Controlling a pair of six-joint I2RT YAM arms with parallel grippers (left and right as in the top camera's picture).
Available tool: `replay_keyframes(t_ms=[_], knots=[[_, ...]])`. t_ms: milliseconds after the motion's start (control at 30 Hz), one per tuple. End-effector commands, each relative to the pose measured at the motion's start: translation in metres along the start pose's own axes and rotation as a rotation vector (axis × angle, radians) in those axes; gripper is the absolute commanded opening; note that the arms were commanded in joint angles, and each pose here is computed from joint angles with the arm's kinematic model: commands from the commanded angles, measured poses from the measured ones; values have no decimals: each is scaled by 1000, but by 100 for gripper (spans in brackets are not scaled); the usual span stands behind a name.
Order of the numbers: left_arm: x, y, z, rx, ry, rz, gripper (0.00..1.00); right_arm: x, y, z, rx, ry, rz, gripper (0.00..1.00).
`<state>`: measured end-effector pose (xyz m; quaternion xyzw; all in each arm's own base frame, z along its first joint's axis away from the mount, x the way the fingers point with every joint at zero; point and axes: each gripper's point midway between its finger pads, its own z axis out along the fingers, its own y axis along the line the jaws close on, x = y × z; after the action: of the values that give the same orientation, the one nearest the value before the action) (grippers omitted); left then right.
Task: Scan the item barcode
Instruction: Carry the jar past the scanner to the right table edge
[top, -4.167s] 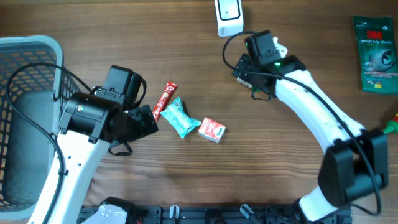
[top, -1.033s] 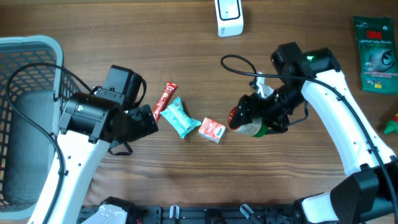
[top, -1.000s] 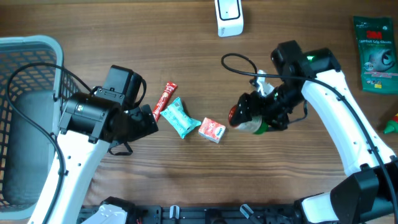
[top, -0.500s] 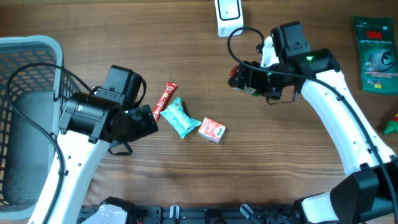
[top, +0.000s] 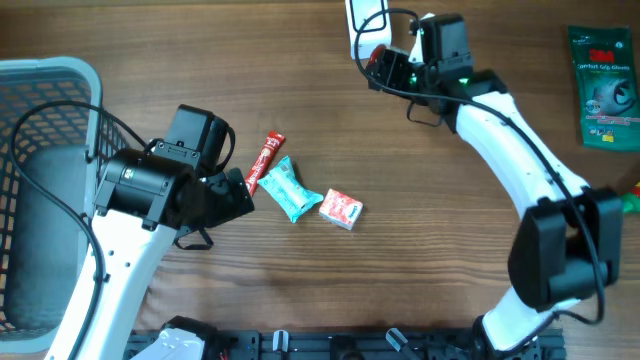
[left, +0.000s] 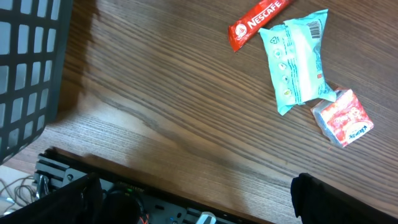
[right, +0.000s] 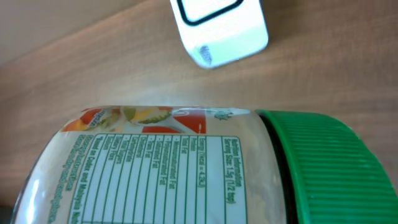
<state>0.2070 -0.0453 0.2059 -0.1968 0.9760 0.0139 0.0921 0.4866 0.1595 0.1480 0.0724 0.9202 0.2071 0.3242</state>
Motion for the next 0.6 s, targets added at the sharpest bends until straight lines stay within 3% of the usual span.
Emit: replay_keyframes(t_ms=[0, 367, 567], knots=[[0, 0, -2, 10, -6, 11, 100, -38, -4, 19, 40, -171, -52, 79], [0, 0, -2, 10, -6, 11, 100, -129, 20, 105, -30, -430, -101, 79], [0, 0, -2, 10, -5, 11, 100, -131, 12, 120, 2, -437, -119, 79]])
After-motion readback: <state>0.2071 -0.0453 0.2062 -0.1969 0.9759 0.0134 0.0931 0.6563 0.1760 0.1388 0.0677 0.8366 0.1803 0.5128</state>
